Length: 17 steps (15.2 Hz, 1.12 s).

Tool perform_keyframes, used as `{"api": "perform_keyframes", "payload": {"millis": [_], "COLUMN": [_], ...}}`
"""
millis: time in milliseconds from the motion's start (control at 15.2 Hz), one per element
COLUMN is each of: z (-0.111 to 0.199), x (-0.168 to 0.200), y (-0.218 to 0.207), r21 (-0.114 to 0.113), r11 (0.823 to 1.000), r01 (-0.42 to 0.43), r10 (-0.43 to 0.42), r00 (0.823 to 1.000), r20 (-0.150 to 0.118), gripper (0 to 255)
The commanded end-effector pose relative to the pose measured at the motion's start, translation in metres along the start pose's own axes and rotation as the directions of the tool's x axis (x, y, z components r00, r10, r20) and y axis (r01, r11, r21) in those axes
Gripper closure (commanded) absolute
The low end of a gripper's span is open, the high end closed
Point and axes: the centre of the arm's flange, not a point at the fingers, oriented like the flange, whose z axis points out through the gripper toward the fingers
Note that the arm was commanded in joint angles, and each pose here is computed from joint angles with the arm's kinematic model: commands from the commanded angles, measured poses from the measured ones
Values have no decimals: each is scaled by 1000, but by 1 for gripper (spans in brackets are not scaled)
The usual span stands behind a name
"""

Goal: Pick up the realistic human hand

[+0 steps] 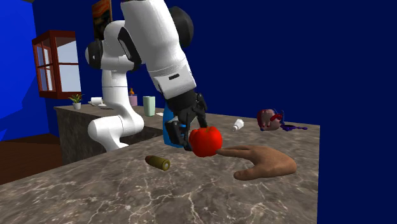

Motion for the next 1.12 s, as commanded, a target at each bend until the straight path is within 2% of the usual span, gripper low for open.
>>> {"api": "perform_keyframes", "payload": {"millis": [0, 264, 792, 924, 990, 1056], "z": [5, 18, 54, 54, 54, 54], "x": [28, 80, 79, 79, 79, 79], "y": [-3, -14, 4, 4, 4, 4], "r21": [45, 132, 136, 136, 136, 136], "r11": [997, 978, 977, 977, 977, 977], "r01": [56, 159, 164, 164, 164, 164], "r10": [-57, -165, -170, -170, -170, -170], "r00": [998, 986, 985, 985, 985, 985], "r20": [12, 29, 30, 30, 30, 30], "gripper": [0, 0, 0, 0, 255, 255]}}
